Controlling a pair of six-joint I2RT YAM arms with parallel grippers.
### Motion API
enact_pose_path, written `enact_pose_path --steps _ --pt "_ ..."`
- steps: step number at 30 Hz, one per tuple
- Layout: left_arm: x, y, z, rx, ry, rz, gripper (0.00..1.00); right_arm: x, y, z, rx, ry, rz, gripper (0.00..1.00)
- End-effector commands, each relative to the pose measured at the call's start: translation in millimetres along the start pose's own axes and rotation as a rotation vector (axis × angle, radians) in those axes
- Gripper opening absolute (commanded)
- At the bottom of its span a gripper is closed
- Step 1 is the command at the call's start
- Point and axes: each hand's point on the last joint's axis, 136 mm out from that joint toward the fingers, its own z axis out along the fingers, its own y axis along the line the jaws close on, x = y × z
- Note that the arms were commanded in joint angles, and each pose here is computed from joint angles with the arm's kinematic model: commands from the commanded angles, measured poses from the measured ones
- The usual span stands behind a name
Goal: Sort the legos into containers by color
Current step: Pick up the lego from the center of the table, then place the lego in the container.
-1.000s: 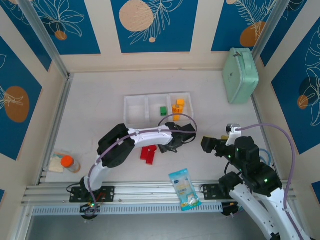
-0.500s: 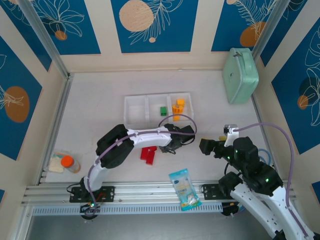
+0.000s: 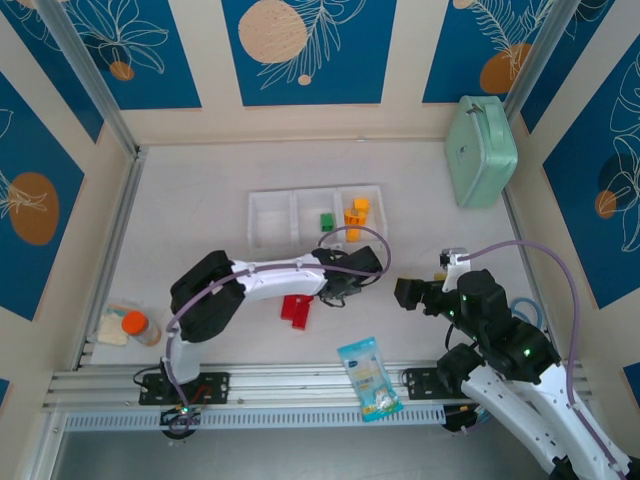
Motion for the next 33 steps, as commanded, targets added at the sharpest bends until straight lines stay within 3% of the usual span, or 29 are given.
enact_pose_path --steps 1,9,16,19,26,33 --pt "-16 -8 -27 0.077 0.011 0.094 0.19 -3 -2 1 0.011 -0.022 -0.013 0.99" --pt "-61 3 -66 0.094 0.025 0.166 0.19 -5 -10 -1 0.047 -0.052 0.003 0.99" --pt "-129 20 -58 0.073 0.029 0.140 0.19 -6 -9 -2 0.040 -0.058 0.000 0.99" --pt "-151 19 -54 0.054 0.015 0.193 0.19 -5 -9 -2 0.042 -0.057 0.001 0.99" --pt "-165 18 -28 0.014 0.081 0.237 0.20 -6 -13 -3 0.063 -0.063 0.007 0.99" --pt "-167 27 3 0.006 0.140 0.186 0.22 -5 -16 -5 0.079 -0.066 0.012 0.99"
